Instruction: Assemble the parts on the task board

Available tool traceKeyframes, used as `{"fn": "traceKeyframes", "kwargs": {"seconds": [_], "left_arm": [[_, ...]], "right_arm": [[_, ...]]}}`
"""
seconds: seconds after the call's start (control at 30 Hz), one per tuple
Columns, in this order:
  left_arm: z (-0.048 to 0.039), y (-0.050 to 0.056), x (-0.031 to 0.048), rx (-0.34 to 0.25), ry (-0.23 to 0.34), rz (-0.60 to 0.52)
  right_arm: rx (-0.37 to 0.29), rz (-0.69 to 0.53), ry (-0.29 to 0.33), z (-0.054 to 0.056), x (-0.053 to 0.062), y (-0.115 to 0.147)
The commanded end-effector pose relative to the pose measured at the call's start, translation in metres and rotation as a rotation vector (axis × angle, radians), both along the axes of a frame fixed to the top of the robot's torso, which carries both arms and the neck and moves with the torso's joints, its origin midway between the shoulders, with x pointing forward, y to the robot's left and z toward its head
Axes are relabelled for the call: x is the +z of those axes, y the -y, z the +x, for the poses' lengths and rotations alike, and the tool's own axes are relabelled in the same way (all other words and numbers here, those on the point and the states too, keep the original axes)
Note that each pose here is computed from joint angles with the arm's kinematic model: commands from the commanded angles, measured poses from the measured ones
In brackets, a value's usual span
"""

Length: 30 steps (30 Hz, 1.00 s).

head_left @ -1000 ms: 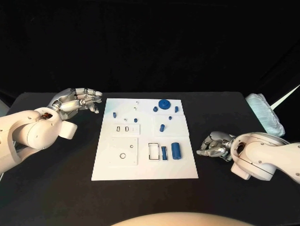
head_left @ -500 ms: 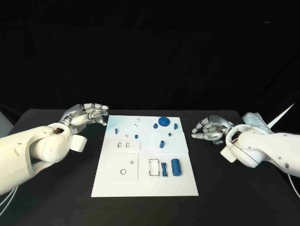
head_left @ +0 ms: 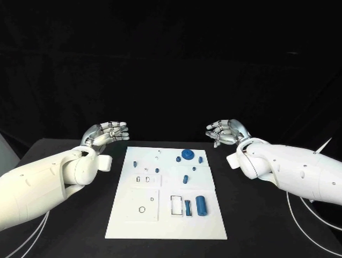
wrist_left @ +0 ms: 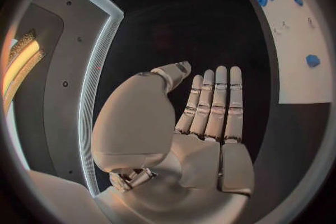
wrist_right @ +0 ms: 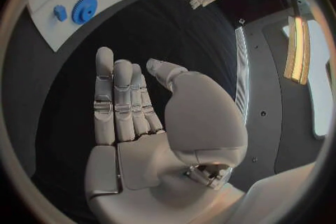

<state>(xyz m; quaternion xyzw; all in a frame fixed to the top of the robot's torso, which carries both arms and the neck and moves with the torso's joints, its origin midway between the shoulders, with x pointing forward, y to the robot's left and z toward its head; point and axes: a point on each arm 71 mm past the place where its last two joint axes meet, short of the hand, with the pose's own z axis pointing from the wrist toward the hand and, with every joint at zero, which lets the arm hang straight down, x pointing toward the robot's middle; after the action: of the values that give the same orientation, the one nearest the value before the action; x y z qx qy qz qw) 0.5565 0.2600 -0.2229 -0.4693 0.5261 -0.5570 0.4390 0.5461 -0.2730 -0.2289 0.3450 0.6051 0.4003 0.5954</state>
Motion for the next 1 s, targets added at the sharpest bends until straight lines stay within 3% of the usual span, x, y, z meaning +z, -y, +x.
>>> {"fn": "traceKeyframes", "kwargs": {"seconds": [0.03, 0.4, 0.7, 0.83, 1.0], "left_arm": [[0.0056, 0.003, 0.0029, 0.032, 0.059, -0.040], [0.0096, 0.022, 0.0022, 0.026, 0.072, -0.036], [0.0053, 0.018, 0.0027, 0.027, 0.061, -0.028], [-0.0053, 0.010, 0.0048, -0.005, 0.045, 0.014], [-0.0333, -0.009, 0.0071, -0.140, -0.026, 0.119]], "right_arm": [[-0.036, 0.130, 0.058, 0.005, 0.000, -0.003], [-0.013, 0.211, 0.034, 0.009, -0.012, -0.020], [0.000, 0.216, 0.013, 0.002, -0.013, -0.016], [0.028, 0.195, -0.007, -0.007, -0.013, -0.014], [0.070, 0.154, -0.043, -0.027, -0.010, -0.005]]}}
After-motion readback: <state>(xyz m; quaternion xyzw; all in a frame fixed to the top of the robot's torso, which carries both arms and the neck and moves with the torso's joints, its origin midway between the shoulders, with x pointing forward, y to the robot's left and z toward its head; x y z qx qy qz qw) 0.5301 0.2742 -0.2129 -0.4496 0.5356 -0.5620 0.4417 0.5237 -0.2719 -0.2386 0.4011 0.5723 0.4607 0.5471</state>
